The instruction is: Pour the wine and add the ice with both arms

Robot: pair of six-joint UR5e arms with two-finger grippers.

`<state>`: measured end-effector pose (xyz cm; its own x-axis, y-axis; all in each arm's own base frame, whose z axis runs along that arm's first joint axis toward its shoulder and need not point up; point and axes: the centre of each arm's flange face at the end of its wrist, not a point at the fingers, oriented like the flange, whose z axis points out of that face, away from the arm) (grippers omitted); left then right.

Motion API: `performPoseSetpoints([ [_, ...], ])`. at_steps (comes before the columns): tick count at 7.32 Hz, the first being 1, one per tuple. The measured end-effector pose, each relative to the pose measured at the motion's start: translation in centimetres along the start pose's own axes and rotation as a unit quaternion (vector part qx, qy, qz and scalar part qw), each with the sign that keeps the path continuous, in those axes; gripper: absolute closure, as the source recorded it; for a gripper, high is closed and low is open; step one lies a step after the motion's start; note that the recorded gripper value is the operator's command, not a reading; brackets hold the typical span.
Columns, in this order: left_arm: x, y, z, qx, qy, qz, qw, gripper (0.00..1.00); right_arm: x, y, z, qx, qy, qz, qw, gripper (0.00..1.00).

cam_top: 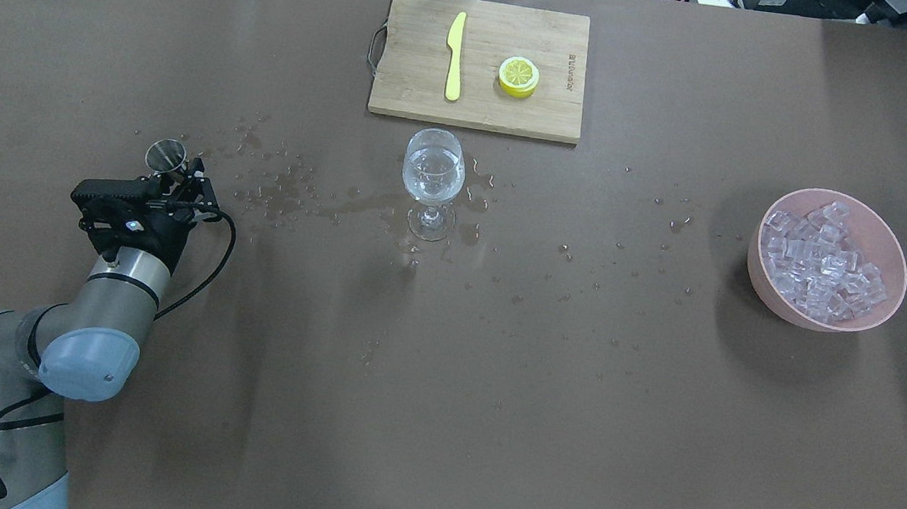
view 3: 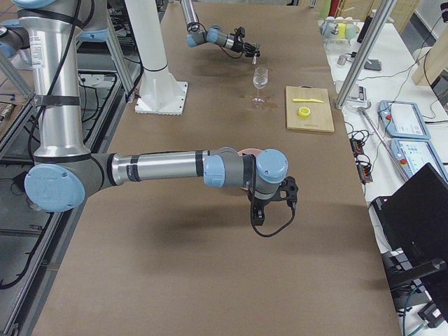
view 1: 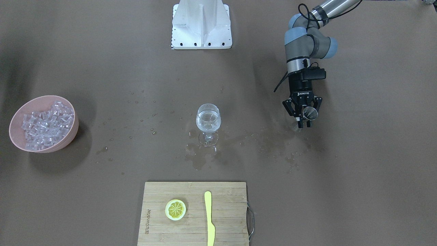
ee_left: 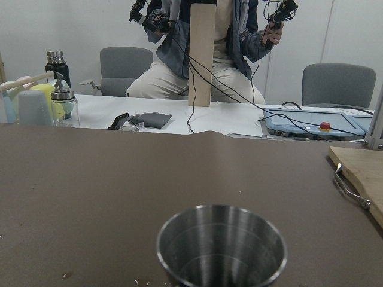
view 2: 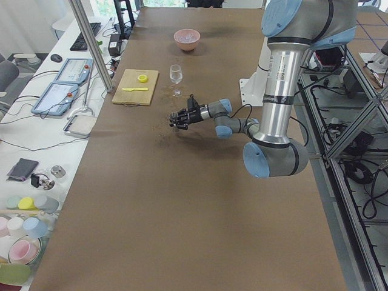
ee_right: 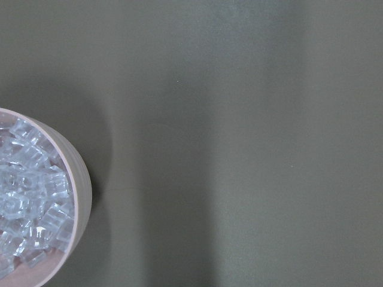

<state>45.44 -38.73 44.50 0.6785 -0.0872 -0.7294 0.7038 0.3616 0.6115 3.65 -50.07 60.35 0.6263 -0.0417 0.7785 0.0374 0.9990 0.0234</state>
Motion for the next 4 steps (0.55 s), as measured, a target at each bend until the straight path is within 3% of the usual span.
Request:
performPoseSetpoints([
  [4, -0.2, 0.3, 0.11, 0.0, -0.001, 0.001, 1.0, 0.75, -0.02, 0.0, 0.03, 0.0, 0.0, 0.0, 1.0, 0.0],
])
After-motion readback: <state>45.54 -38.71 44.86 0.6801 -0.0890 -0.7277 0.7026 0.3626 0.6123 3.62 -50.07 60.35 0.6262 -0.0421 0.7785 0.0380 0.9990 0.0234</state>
